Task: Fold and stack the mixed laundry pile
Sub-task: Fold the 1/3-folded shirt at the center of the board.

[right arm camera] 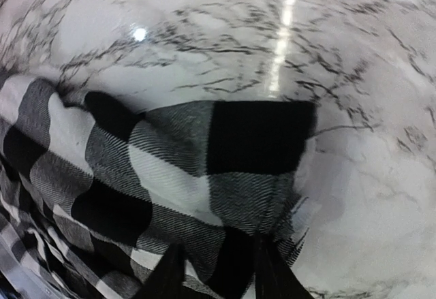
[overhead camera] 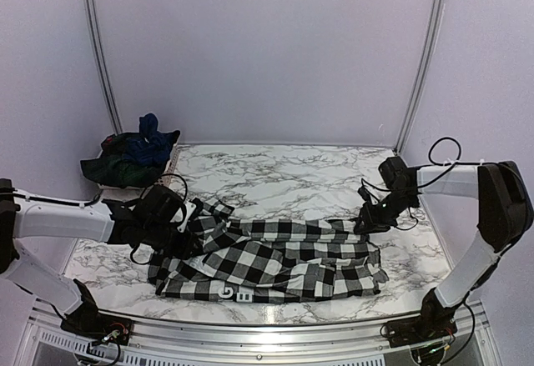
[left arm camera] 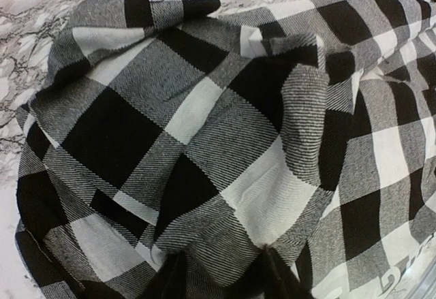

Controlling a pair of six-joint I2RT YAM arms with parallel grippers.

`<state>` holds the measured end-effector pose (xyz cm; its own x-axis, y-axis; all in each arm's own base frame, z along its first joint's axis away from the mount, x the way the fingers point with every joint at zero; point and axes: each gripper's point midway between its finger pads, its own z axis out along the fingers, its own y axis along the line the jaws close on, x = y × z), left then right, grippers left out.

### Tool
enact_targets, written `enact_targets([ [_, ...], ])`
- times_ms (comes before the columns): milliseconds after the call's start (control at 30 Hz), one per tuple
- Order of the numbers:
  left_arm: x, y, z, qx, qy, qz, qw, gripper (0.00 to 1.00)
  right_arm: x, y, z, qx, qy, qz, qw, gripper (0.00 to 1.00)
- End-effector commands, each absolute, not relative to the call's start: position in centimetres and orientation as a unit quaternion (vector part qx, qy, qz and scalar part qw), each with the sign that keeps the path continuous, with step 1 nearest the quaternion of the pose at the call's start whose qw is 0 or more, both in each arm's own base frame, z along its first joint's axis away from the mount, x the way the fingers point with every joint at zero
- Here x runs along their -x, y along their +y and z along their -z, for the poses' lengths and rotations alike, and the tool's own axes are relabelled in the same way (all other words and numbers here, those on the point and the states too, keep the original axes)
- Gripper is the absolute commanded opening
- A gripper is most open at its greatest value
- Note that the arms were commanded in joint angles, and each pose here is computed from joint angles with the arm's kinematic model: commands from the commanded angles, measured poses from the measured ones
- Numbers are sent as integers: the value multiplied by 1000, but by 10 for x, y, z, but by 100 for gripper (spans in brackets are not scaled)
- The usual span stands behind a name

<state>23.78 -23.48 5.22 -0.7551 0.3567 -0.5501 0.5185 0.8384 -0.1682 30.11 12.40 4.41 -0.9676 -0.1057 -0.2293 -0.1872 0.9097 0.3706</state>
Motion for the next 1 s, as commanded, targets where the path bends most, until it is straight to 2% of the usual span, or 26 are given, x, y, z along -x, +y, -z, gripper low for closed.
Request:
enact_targets([
  [0,-253,-241,-109,-219,910,170,310,56,-331,122,-89,68,970,-180,146,44],
  [67,-269,-243,-144,-199,896,180,354,74,-348,127,-116,63,963,-191,181,50],
  [133,-294,-238,-164,-170,896,183,367,87,-359,138,-136,69,953,-216,202,51],
  [267,-344,-233,-164,-124,918,186,326,94,-365,161,-140,88,942,-257,199,50],
  [367,-373,-242,-149,-121,931,171,298,93,-360,178,-125,107,940,-274,175,49],
  [567,-409,-253,-101,-95,956,157,228,76,-338,206,-91,131,939,-291,130,47],
  [867,-390,-241,-20,-99,983,101,121,70,-302,221,-30,128,948,-283,71,47],
  [967,-394,-233,-3,-99,987,72,105,59,-297,220,-13,113,951,-281,59,47],
])
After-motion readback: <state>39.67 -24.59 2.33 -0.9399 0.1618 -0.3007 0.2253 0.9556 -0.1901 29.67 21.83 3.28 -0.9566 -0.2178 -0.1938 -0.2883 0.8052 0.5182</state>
